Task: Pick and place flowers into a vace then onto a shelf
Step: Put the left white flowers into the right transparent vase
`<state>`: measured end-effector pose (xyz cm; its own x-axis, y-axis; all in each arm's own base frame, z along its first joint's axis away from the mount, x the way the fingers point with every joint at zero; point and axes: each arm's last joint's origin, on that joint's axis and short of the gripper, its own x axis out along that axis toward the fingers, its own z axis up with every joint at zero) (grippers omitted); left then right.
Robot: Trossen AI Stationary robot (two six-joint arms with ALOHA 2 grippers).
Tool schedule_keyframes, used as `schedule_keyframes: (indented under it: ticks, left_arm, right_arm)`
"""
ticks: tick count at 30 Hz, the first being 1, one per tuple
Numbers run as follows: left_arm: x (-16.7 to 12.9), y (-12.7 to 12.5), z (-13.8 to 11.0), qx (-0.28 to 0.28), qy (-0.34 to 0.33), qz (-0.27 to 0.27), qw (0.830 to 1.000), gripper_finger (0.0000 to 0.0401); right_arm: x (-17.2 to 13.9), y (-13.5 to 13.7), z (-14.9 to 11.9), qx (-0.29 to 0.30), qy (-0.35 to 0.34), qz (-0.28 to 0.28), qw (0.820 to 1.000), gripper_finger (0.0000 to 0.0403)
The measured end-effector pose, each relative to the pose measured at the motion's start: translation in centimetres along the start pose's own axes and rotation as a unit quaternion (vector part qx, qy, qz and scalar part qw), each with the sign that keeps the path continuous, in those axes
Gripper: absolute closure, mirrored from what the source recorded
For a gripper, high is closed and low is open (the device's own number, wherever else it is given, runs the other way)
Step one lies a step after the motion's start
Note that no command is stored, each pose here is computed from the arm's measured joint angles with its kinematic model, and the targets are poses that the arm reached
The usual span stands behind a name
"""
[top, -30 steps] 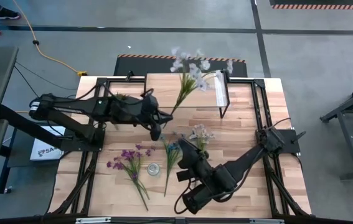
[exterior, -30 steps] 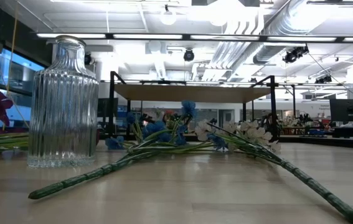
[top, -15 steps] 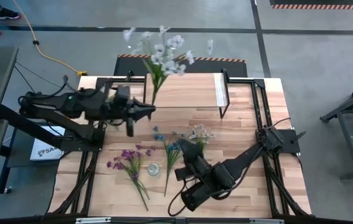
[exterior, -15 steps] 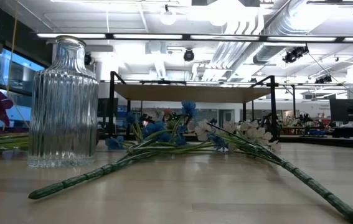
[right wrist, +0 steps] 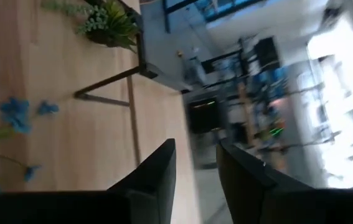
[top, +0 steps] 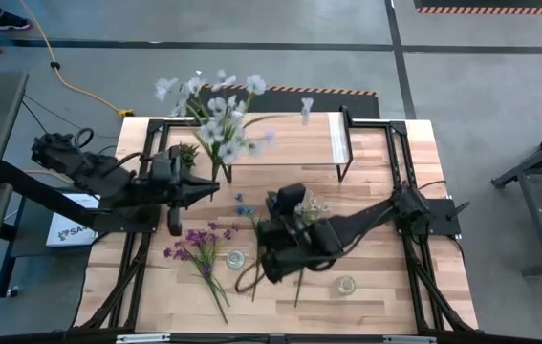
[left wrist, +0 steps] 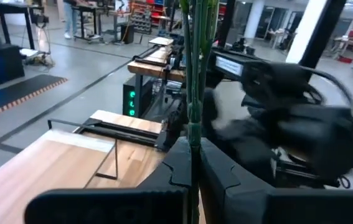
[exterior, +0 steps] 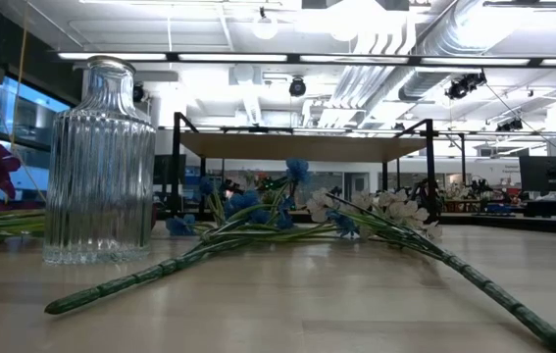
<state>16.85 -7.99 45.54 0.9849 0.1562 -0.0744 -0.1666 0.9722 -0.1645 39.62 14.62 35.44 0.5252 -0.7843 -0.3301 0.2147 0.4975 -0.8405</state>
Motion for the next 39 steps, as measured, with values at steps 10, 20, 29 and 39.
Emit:
schedule_keyframes:
  ticks: [10,20,29,39]
  left_arm:
    - [-2.0,-1.3,-0.2,0.030,-0.014,0.024,0.999,0.0359]
    - [-2.4,-1.7,-0.3,0.040,-0.012,0.023,0.999,0.0359]
    - [-2.5,-1.3,-0.5,0.071,-0.007,0.053,0.996,0.0359]
    - [-3.0,-0.7,-0.3,0.065,-0.009,0.064,0.996,0.0359]
  right_arm:
    - [0.8,-8.2,-1.2,0.212,-0.014,0.131,0.969,0.0295]
    - [1.2,-14.8,-0.3,0.355,-0.170,0.320,0.862,0.0295]
    - [2.0,-16.3,0.8,0.381,-0.266,0.420,0.779,0.0295]
    - [2.3,-16.6,1.2,0.380,-0.300,0.439,0.757,0.0295]
